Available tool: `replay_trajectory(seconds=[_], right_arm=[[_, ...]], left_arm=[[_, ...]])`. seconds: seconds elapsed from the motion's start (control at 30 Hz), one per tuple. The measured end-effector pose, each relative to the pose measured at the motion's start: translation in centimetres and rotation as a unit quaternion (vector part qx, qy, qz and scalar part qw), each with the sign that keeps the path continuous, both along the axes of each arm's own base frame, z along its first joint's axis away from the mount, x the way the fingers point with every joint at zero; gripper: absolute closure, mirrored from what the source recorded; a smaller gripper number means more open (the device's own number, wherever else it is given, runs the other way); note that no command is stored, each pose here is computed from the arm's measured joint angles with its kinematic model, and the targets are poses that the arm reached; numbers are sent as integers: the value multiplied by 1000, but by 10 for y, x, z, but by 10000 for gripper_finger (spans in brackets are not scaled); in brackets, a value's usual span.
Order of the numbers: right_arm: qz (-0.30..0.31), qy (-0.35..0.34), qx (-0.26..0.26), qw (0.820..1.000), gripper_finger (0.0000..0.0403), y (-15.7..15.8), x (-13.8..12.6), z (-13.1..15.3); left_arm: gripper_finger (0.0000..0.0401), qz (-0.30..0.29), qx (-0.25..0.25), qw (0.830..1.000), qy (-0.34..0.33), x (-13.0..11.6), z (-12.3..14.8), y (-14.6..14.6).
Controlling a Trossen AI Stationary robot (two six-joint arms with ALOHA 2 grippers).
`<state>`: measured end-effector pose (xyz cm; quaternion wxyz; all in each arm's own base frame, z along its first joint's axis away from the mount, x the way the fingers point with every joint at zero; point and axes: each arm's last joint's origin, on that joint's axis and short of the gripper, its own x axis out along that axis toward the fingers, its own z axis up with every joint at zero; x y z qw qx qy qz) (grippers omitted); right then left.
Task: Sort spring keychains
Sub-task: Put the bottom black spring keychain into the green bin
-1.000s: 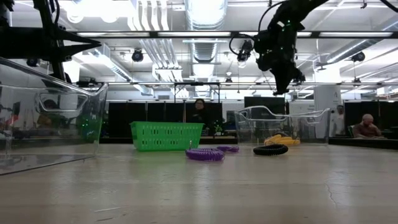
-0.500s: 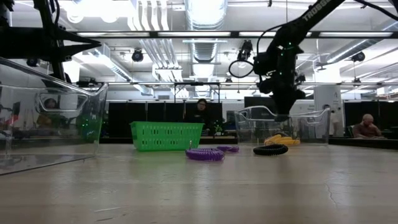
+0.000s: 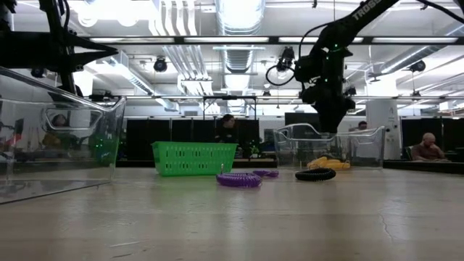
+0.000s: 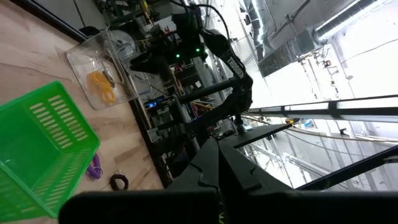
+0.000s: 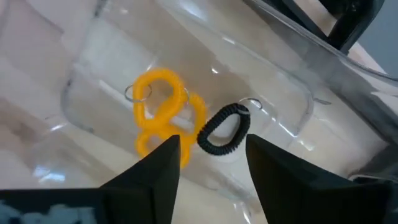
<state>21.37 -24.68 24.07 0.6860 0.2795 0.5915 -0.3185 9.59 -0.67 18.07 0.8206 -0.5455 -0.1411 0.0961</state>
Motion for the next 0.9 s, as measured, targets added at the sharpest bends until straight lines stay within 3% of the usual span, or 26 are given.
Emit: replay_trajectory(seconds=[0.2,0.37,0.53,0.9], right_arm=[[54,-19,18,998,231,17,5,26],[117,-39,2,992,228,42,11,49],[193,-42,-7,980,221,78,15,68],[286,-54,-5,957,220,156,20,95]], left_arm=[[401,0,1,1000,0,0,0,0],[401,0,1,1000,1,0,0,0],[401,0,2,1000,1,0,0,0],[401,0,2,1000,2,0,0,0]])
